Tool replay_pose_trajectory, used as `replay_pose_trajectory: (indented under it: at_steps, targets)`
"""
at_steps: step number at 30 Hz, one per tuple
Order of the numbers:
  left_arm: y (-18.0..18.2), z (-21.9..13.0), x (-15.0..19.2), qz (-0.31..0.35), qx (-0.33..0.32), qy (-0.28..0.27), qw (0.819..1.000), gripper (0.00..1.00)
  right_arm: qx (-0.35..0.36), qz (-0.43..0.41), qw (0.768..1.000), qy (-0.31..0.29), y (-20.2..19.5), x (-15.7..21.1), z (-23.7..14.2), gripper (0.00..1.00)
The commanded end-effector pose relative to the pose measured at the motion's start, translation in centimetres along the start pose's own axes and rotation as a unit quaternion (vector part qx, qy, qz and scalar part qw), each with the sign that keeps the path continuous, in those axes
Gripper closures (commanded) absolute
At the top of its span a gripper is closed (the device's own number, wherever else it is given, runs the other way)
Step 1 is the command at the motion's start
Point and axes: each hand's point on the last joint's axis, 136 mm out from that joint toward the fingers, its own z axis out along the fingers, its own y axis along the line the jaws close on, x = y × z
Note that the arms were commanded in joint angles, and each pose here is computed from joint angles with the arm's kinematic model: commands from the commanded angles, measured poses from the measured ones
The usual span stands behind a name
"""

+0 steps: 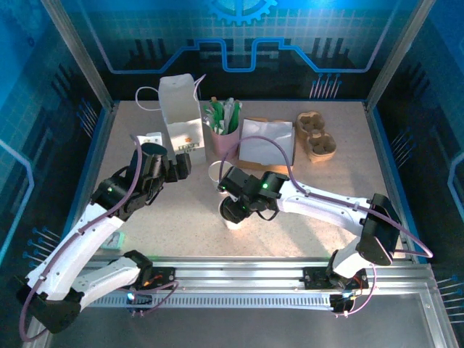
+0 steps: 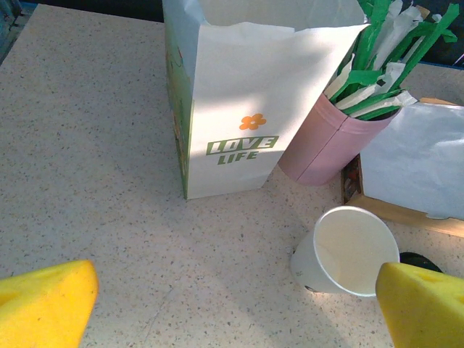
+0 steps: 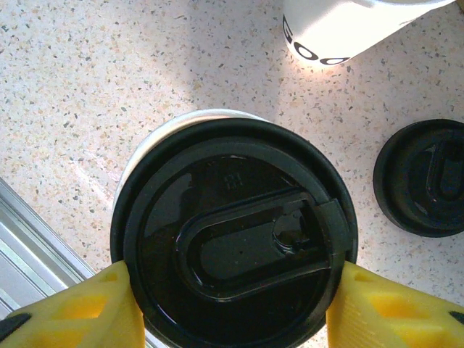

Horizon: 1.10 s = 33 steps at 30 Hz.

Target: Pack the takeout coffee

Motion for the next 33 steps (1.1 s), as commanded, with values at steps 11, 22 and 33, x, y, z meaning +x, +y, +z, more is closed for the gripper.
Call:
replay_pose_trajectory:
  at_steps: [11,22,33]
  targets:
    - [0.8,0.3,0.6,0.018,-0.017,0.006,1.0,0.01,-0.01,0.001,1.0,-0.03,0.8,-1.1,-1.2,0.44]
    - [0.9,0.3,0.6,0.02,-0.019,0.006,1.0,0.01,-0.009,-0.006,1.0,-0.021,1.3,-0.8,-0.7,0.44]
    - [0.8,0.5,0.8,0.022,-0.019,0.012,1.0,0.01,0.023,-0.004,1.0,0.005,0.3,0.2,0.2,0.43]
